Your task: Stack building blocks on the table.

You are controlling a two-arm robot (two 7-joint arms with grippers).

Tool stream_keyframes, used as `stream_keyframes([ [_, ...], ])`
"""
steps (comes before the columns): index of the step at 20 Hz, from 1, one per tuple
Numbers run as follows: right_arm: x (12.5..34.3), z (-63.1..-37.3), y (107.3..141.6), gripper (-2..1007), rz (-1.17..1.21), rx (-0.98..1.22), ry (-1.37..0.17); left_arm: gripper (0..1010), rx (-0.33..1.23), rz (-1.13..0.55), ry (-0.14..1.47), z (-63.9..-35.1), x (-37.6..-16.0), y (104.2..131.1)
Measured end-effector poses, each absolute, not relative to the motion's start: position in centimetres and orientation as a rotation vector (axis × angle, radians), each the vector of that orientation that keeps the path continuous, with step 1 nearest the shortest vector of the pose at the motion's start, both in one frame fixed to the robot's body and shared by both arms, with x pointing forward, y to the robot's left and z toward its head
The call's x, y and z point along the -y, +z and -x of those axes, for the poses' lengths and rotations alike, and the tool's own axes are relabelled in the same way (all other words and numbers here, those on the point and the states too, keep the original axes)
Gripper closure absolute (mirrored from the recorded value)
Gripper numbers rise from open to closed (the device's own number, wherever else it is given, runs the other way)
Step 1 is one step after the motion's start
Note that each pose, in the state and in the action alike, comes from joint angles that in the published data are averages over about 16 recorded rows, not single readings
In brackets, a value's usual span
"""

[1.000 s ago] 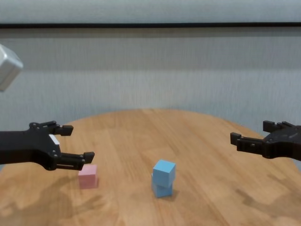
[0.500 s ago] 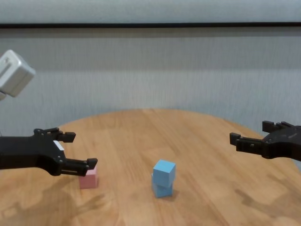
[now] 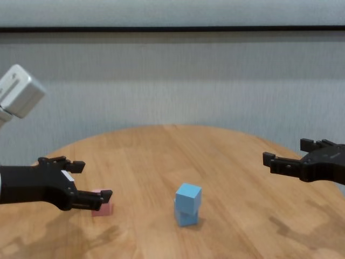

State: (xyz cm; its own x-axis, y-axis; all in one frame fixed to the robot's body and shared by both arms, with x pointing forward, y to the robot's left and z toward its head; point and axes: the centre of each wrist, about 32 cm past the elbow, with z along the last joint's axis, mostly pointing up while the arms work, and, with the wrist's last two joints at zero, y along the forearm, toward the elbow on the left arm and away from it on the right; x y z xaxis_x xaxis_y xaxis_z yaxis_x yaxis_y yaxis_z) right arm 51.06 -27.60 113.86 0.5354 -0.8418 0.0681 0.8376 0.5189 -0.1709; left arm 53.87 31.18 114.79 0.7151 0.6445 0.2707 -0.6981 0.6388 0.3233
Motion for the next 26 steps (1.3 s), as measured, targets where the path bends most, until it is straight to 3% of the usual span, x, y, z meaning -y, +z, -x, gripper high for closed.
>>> stream_keyframes([
  [26,27.6,-51.1,113.9,0,0.191,-0.024,-1.007,10,0.055,-0.416,0.795,-54.4,-30.5,112.5],
])
